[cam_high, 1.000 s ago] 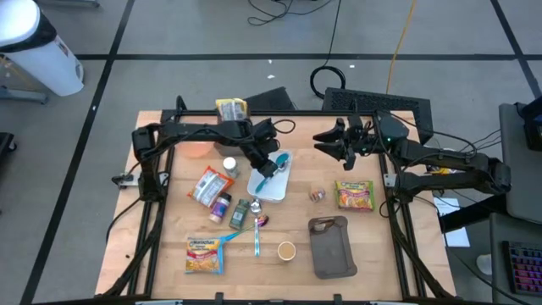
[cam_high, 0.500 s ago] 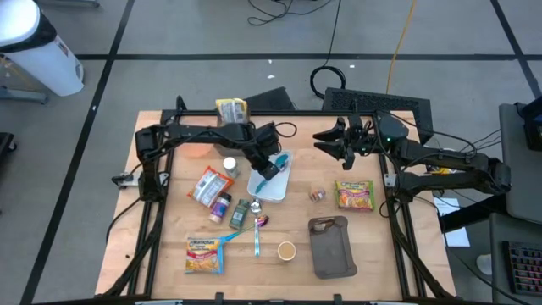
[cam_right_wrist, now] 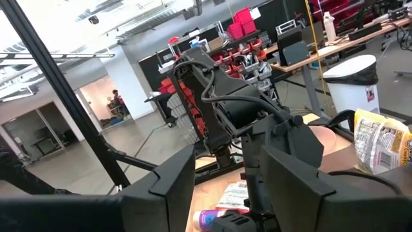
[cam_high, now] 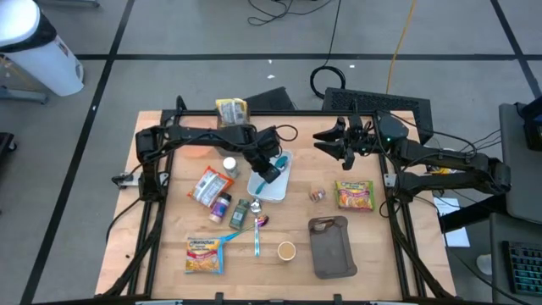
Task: Pick & Place Food Item
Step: Put the blue baby spoon into the white bin
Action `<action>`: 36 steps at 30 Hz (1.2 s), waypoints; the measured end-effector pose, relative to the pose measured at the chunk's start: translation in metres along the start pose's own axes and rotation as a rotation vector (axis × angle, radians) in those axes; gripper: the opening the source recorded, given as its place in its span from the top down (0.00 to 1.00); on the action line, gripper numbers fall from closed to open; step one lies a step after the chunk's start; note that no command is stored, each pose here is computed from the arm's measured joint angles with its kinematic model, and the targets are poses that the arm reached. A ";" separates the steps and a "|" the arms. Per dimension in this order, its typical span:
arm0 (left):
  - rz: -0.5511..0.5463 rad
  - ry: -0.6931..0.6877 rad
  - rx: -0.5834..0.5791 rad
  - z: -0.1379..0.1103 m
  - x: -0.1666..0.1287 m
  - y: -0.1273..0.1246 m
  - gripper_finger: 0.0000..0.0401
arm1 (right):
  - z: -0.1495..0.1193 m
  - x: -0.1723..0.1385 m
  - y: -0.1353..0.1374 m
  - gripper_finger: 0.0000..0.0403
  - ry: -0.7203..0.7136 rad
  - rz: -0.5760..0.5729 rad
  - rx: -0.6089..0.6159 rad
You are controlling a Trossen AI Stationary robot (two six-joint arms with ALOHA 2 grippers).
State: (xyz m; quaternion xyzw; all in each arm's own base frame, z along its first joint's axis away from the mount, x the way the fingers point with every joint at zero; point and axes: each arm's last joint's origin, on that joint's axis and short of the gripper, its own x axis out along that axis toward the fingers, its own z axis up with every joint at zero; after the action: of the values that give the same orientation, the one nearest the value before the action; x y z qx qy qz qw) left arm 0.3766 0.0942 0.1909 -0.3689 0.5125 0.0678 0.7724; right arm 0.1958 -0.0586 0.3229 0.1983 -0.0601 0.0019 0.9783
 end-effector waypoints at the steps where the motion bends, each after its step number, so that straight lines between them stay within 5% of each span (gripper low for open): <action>1: 0.011 -0.005 0.000 0.000 0.000 -0.001 0.96 | 0.000 0.000 0.000 0.58 0.000 0.000 0.000; 36: 0.111 -0.015 0.053 -0.010 0.018 -0.018 0.95 | -0.002 0.001 -0.001 0.58 0.013 -0.007 -0.010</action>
State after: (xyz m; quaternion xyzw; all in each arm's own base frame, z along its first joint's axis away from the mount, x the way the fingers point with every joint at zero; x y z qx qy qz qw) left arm 0.3865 0.0704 0.1824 -0.3189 0.5280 0.0999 0.7807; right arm 0.1968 -0.0589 0.3210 0.1936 -0.0529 -0.0003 0.9797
